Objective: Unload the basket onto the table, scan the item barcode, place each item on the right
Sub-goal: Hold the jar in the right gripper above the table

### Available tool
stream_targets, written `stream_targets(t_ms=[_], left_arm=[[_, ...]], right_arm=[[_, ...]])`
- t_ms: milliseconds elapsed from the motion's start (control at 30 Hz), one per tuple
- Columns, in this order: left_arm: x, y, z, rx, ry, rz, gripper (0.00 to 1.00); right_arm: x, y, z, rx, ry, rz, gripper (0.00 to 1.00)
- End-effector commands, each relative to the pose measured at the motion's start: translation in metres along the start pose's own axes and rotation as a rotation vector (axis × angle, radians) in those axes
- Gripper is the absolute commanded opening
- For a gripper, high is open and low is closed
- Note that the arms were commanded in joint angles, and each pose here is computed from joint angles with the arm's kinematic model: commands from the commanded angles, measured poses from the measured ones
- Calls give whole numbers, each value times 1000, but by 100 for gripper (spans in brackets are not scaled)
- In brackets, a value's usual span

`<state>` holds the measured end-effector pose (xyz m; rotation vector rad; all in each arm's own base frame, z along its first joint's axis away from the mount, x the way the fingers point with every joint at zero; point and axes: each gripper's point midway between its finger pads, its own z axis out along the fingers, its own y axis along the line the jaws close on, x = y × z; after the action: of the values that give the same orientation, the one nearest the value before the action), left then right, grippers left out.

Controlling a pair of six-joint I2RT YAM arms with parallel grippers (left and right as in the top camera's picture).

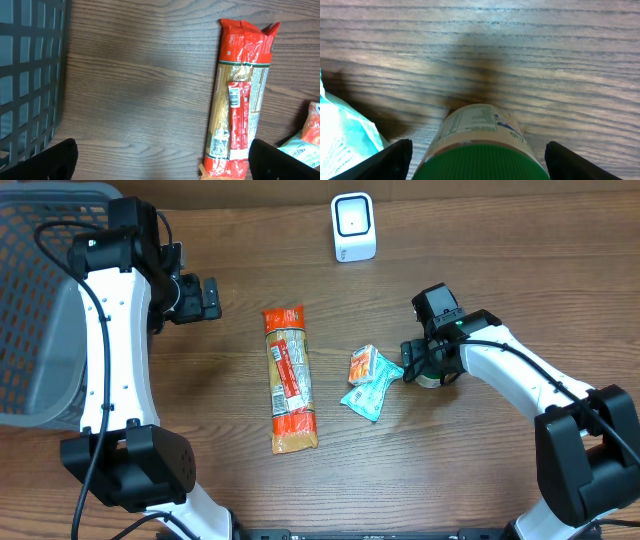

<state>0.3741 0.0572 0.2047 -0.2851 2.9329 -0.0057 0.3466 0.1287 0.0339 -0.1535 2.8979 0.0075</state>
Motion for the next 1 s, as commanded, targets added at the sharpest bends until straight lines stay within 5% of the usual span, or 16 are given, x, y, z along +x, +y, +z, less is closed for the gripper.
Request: stream_targets(t_ms=[0, 300, 967], left_arm=[[-3, -2, -14, 9, -41, 18, 100], [-3, -2, -14, 9, -41, 18, 100], [-3, -2, -14, 9, -41, 18, 100]], right_arm=[[-7, 1, -3, 1, -29, -4, 85], [1, -1, 6, 3, -24, -5, 75], [5, -2, 8, 6, -13, -5, 75]])
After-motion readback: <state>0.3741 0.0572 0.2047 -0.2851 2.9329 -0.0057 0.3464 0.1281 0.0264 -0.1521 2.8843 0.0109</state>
